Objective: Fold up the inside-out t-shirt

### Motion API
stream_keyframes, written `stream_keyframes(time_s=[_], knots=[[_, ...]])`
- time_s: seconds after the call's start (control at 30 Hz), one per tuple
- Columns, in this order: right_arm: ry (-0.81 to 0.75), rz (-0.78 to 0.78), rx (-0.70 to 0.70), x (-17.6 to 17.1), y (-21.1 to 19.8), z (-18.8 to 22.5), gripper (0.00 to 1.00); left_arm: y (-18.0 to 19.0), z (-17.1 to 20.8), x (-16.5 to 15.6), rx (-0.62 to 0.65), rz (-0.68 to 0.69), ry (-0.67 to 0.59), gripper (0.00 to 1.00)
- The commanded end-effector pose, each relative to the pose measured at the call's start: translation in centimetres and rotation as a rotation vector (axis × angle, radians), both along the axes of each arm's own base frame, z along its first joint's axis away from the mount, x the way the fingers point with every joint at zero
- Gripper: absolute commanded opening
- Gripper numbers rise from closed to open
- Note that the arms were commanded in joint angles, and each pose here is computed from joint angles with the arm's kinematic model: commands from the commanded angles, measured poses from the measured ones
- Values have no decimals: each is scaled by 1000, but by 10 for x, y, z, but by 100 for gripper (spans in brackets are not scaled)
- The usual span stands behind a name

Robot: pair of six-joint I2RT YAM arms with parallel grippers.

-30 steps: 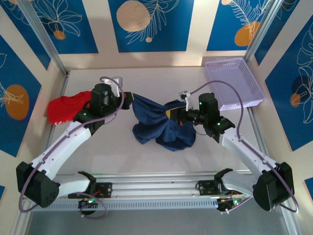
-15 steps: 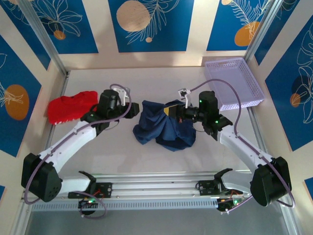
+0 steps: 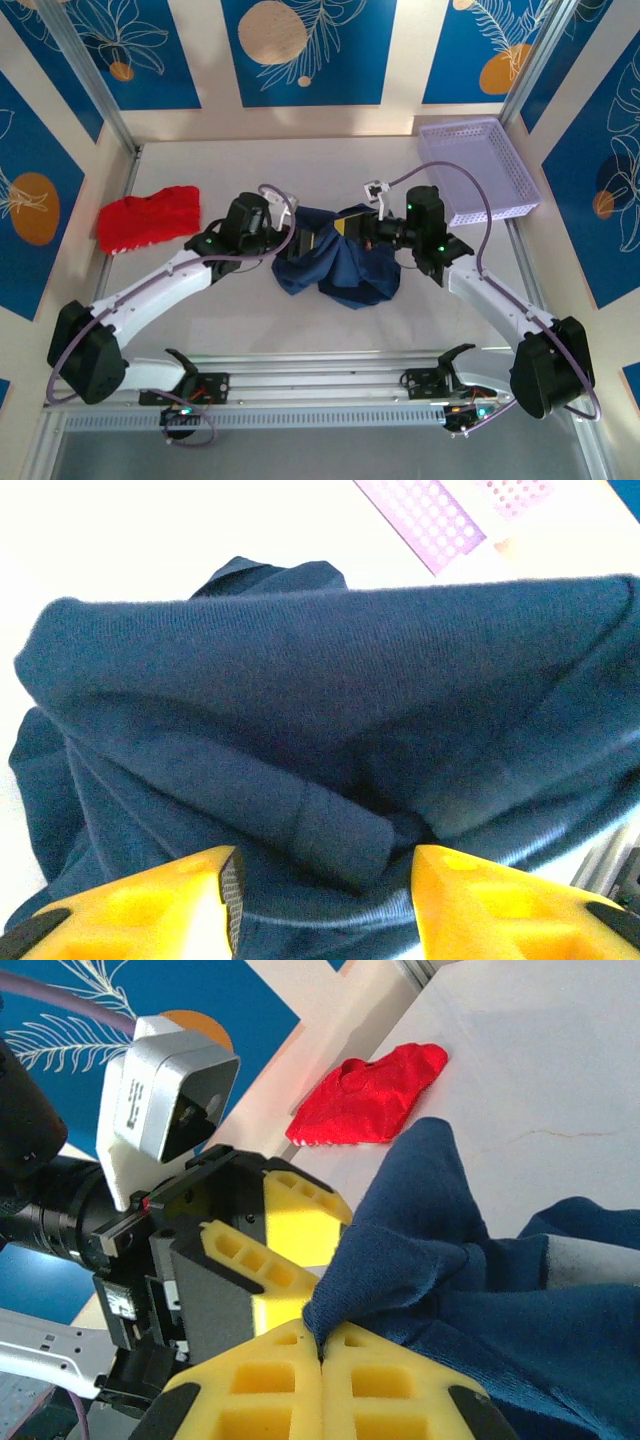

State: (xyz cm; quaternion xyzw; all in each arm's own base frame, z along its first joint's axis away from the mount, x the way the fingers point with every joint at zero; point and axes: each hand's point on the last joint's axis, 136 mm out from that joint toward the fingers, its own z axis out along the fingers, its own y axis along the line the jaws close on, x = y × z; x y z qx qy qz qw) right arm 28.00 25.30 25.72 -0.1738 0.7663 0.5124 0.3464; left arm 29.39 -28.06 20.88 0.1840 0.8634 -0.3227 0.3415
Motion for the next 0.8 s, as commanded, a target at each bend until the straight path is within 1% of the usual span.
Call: stream_keyframes(time_s=[0.0,0.1,0.27,0.37,0.43,0.47,0.6,0.67,0.77], knots=[[-11,9,11,-4,-1,1,0,-6,11,11,-3,9,-29,49],[-10,9,6,-4,-1,-2,0,-10,10,15,-13,14,-23,50],[-12,11,8,-4,-1,-1,0,-12,1,21,5,26,-3,52],[-17,8,7,-4,-2,0,0,-14,-5,22,12,25,16,51],[-24,7,9,-3,-2,1,0,-15,-10,23,15,26,23,48],[-21,7,7,-3,-2,0,0,-14,-10,24,14,29,22,45],[-19,5,-6,-3,-2,-4,0,-14,-3,28,-6,32,-2,26],[-18,-11,-27,-2,-6,-8,0,-10,6,30,-23,38,-40,12],[-16,-48,-60,-1,-15,-10,0,1,28,28,-70,44,-112,1]])
